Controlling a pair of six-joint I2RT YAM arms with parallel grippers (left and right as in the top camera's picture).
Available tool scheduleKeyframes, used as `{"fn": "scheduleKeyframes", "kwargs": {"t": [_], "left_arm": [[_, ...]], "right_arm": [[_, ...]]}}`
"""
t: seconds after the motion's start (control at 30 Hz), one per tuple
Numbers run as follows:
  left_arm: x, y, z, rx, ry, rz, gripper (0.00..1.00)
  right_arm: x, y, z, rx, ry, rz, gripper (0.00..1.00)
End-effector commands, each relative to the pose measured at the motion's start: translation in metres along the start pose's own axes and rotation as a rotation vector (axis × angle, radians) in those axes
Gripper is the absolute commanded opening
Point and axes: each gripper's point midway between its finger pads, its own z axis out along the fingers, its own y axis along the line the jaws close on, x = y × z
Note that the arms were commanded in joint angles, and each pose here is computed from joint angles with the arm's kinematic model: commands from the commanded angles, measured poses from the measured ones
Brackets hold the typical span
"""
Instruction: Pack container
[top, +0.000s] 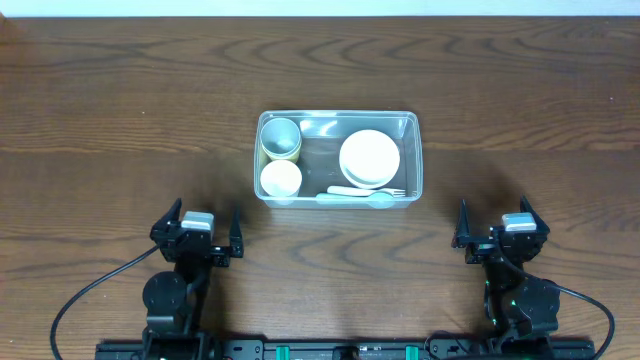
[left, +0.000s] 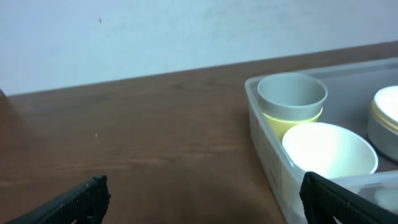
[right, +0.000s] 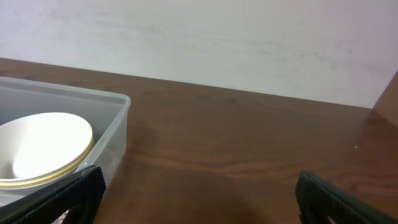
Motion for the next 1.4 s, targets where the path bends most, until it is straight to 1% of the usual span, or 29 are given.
{"fn": "scheduleKeyframes", "kwargs": {"t": [0.0,0.13,0.23,1.37], "left_arm": [[0.013,-0.004,0.000,0.015,0.040,0.019,0.98],[0.011,-0.004,-0.001,0.015,0.030,-0.014,0.98],[0.001,-0.003,-0.003,0.010,-0.015,-0.011,0.98],[0.002,-0.003,-0.003,0.011,-0.009,-0.011,0.98]], "right_arm": [[0.000,-0.001,0.000,0.002,-0.003,-0.009,0.99],[0.000,-0.001,0.000,0.002,-0.003,-0.009,0.99],[0.000,-0.001,0.000,0.002,-0.003,-0.009,0.99],[0.000,-0.001,0.000,0.002,-0.003,-0.009,0.99]]}}
